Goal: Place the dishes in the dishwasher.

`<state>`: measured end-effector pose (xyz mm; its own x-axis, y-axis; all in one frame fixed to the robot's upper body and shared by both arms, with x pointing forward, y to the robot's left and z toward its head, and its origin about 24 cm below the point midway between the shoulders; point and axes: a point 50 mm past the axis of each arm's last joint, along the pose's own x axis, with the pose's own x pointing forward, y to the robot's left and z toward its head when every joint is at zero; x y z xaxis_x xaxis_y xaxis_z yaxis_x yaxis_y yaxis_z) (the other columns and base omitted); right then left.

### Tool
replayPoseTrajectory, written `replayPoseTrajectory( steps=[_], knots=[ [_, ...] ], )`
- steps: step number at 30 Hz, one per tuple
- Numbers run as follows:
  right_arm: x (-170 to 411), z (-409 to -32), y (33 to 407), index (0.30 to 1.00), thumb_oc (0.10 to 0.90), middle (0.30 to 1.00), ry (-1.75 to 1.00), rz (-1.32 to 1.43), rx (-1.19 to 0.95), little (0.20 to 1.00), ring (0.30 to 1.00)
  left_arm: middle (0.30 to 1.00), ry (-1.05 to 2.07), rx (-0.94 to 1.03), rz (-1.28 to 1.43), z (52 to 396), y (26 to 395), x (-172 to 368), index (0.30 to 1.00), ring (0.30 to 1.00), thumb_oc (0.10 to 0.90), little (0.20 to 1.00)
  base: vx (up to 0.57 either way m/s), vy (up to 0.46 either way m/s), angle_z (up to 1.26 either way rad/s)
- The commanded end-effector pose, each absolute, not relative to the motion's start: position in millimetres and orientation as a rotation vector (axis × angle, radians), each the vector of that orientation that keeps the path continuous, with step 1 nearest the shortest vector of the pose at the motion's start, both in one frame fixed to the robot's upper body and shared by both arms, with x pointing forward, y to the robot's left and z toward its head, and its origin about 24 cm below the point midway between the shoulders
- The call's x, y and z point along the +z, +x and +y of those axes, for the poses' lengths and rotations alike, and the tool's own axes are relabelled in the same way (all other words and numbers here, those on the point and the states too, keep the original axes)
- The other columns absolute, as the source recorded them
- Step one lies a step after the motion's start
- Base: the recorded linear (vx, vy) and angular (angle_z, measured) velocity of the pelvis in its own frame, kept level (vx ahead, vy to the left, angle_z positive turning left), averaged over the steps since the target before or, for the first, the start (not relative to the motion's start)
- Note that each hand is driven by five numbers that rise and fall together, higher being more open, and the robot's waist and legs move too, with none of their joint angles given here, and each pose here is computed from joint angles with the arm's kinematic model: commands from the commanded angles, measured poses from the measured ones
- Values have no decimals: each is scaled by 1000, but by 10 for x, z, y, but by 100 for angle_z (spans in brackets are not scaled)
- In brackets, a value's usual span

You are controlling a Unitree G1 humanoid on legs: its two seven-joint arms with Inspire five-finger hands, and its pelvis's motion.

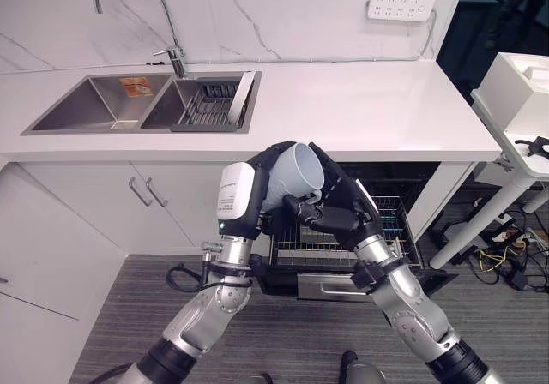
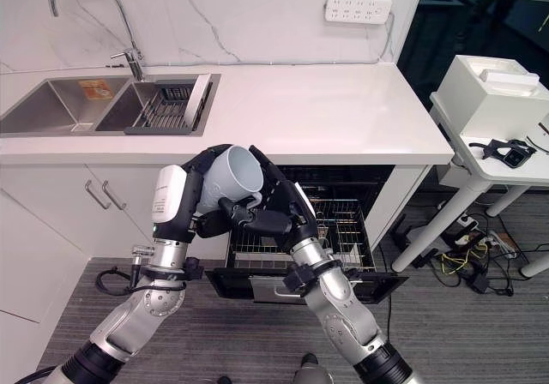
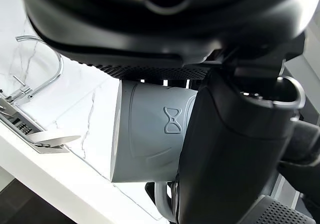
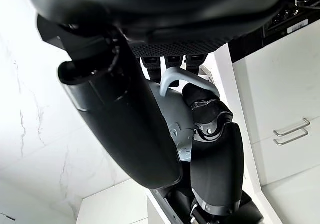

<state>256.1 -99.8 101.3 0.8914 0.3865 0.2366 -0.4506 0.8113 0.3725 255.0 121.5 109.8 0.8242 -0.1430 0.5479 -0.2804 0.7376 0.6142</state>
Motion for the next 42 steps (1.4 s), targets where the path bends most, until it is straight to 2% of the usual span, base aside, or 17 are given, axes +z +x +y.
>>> replayPoseTrajectory(
  steps=[1, 13, 14, 15, 16, 17, 35, 36, 37, 38, 42],
  knots=[
    [1741, -826, 2527, 900, 800, 900, 565, -498, 590, 900, 900, 300, 643, 148, -908, 1108, 2498, 1590, 300, 300, 400, 300, 0, 0, 0],
    [1649, -755, 2566, 900, 800, 900, 608, -451, 617, 900, 900, 300, 608, 145, -891, 1019, 2523, 1329, 300, 300, 400, 300, 0, 0, 0],
    [1638, -747, 2569, 545, 563, 545, 609, -450, 621, 545, 545, 300, 610, 144, -888, 1010, 2528, 1290, 300, 300, 400, 300, 0, 0, 0],
    [1636, -745, 2571, 545, 563, 545, 610, -450, 623, 545, 545, 300, 611, 143, -887, 1008, 2531, 1281, 300, 300, 400, 300, 0, 0, 0],
    [1634, -744, 2570, 361, 441, 361, 611, -451, 630, 361, 361, 300, 614, 142, -881, 1013, 2539, 1253, 300, 300, 400, 300, 0, 0, 0],
    [1633, -740, 2570, 300, 400, 300, 610, -452, 633, 300, 300, 300, 614, 141, -877, 1014, 2542, 1231, 300, 300, 400, 300, 0, 0, 0],
    [1598, -700, 2618, 300, 400, 300, 634, -427, 665, 300, 300, 300, 652, 146, -869, 921, 2511, 692, 300, 300, 400, 300, 0, 0, 0],
    [1593, -701, 2619, 300, 400, 300, 634, -425, 665, 300, 300, 514, 653, 145, -869, 921, 2513, 687, 514, 514, 543, 514, 0, 0, 0],
    [1591, -703, 2622, 300, 400, 300, 634, -425, 665, 300, 300, 766, 655, 144, -868, 921, 2516, 684, 766, 766, 711, 766, 0, 0, 0],
    [1592, -702, 2623, 300, 400, 300, 635, -424, 664, 300, 300, 900, 656, 143, -866, 921, 2523, 680, 900, 900, 800, 900, 0, 0, 0],
    [1589, -716, 2628, 300, 400, 300, 639, -433, 638, 300, 300, 900, 658, 142, -859, 920, 2530, 658, 900, 900, 800, 900, 0, 0, 0]
  ],
)
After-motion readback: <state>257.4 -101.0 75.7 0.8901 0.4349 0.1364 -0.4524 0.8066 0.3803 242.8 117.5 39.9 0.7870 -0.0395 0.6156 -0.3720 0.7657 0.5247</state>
